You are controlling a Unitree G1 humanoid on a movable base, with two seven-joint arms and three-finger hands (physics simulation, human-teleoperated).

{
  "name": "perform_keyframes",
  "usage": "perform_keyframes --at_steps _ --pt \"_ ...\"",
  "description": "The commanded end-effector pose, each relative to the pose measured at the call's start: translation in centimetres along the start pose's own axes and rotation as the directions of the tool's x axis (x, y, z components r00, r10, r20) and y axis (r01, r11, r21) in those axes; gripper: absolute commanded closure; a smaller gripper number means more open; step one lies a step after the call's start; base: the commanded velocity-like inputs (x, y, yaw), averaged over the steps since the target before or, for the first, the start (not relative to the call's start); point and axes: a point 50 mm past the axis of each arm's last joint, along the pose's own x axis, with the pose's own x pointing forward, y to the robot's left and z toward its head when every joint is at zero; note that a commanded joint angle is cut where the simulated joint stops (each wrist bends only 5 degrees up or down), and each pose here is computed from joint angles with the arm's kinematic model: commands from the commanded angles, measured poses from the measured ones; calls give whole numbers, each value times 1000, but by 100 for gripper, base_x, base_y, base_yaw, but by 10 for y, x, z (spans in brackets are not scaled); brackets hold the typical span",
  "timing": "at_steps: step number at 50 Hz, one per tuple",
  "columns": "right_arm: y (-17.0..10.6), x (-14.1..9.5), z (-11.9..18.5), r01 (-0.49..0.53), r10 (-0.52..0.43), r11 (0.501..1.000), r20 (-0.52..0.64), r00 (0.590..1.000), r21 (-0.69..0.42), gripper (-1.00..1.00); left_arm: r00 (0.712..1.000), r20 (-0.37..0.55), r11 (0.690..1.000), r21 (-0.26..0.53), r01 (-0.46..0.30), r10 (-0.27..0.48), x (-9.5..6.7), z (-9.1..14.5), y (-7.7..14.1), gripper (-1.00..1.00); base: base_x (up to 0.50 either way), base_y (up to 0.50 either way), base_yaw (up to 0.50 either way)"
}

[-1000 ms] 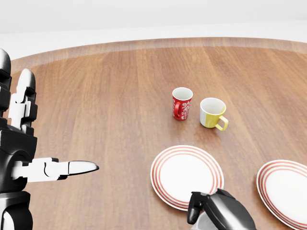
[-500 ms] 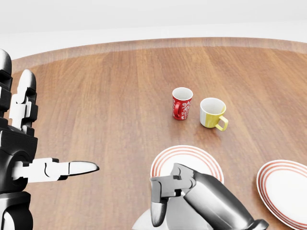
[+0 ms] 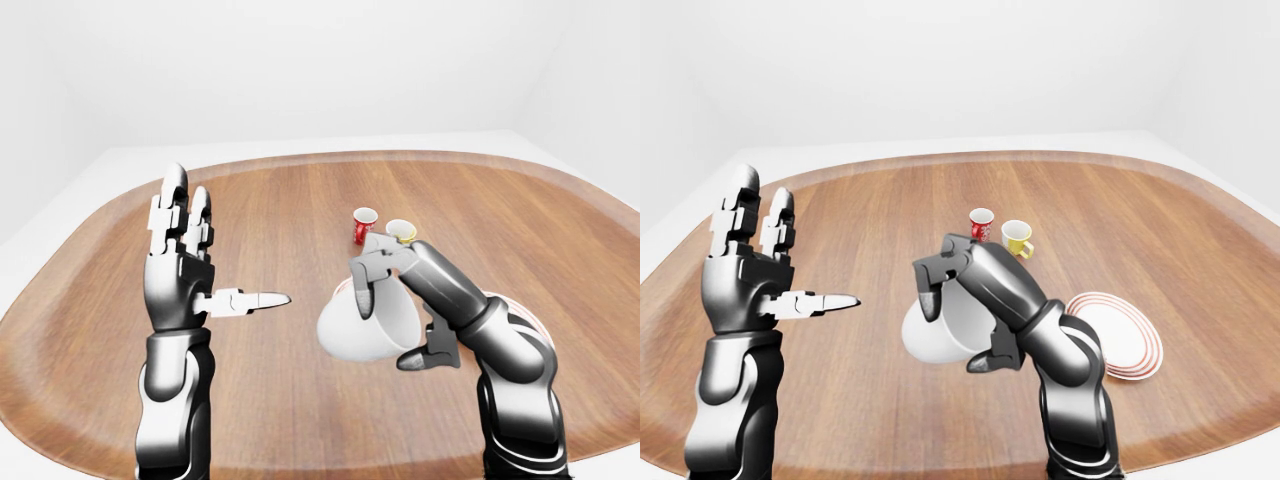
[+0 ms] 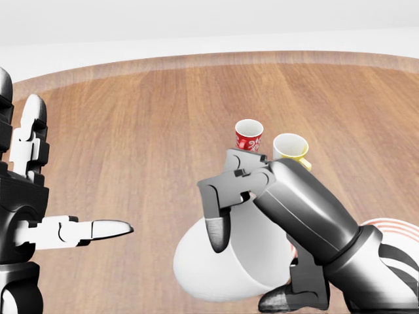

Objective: Put the white mug on the left plate.

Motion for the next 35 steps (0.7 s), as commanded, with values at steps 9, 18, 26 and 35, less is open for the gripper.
perform_keyframes --at_steps 9,18,26,35 --pt "-49 34 -45 61 -70 996 -135 988 -72 100 1000 -6 1000 2 4 -4 -1 -1 -1 -96 0 0 0" --pt "-50 37 -84 91 -112 993 -305 946 -80 100 1000 -3 1000 3 4 -4 -1 0 -1 -97 0 0 0" --pt "-29 34 -126 101 -123 992 -475 871 -72 100 1000 1 1000 3 -2 2 0 0 1 -97 0 0 0" --pt "-15 37 -159 54 -129 989 -606 785 -141 100 1000 11 1000 1 -3 3 3 1 1 -97 0 0 0"
